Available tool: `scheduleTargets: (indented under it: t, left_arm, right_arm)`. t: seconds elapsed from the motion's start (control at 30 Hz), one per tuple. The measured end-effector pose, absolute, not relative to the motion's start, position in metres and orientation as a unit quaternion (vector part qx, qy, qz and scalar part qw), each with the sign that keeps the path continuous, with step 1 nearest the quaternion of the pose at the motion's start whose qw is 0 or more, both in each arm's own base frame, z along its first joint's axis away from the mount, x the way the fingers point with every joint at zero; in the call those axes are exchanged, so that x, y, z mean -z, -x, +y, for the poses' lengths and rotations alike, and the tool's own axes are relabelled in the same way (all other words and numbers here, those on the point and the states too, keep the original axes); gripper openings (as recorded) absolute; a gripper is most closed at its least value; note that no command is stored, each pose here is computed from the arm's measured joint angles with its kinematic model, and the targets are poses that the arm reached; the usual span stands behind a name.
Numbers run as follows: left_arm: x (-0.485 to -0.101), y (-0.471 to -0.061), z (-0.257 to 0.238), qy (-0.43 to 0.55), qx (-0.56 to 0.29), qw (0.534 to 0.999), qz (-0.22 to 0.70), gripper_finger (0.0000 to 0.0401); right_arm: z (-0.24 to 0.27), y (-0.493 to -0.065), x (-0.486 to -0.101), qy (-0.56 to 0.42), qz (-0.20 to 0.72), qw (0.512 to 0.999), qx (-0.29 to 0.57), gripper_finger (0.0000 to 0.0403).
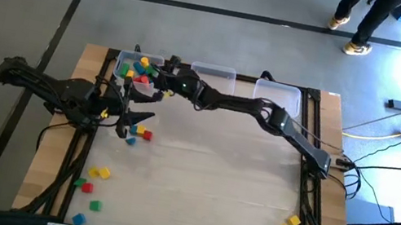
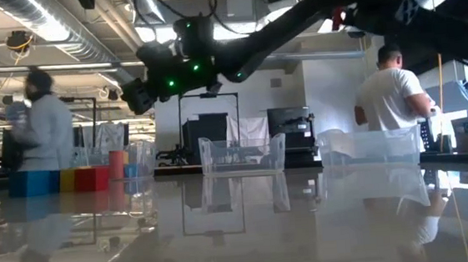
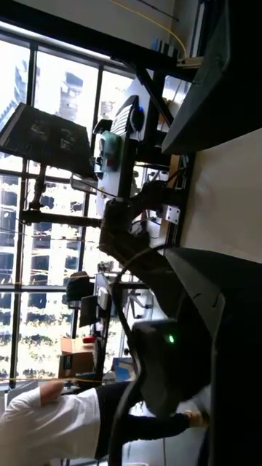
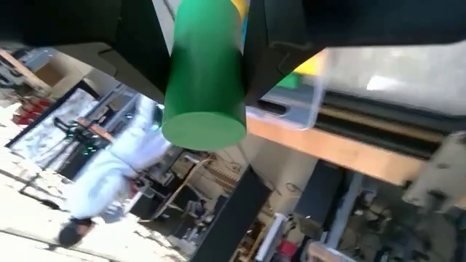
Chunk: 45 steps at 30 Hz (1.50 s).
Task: Sort blocks by size
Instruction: Put the cylindrical green block into the left transparent bin, then put the cylindrical light green block into the left transparent bin
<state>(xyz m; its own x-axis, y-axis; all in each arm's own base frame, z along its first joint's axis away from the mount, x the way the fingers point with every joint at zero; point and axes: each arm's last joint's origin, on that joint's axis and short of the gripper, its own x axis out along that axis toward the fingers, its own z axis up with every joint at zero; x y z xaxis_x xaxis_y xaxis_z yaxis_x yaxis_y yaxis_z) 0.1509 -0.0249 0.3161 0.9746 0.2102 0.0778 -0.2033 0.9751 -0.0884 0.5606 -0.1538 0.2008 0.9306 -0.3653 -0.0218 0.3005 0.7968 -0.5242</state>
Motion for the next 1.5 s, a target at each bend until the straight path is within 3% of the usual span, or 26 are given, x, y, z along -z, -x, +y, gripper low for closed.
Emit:
scheduleTargets:
  t: [0.43,0.87,1.03,1.5]
  left_arm:
    - [-0.316,-0.151,-0.025,0.032,-0.104,0.993,-0.04,0.0219]
    - [-0.316,-0.151,-0.025,0.029,-0.104,0.993,-0.041,0.0219]
    - [-0.315,-0.151,-0.025,0.036,-0.104,0.993,-0.04,0.0219]
    - [-0.315,-0.151,-0.025,0.042,-0.104,0.993,-0.04,0.0219]
  right_arm:
    - [-0.182,-0.572,-0.179,0.243,0.054,0.95,0.189,0.0154]
    - [-0.181,-0.572,-0.177,0.242,0.072,0.95,0.181,0.0242]
    - [-0.178,-0.567,-0.205,0.258,0.085,0.949,0.159,0.0252]
    - [-0.147,-0.497,-0.346,0.337,0.209,0.913,0.098,0.0253]
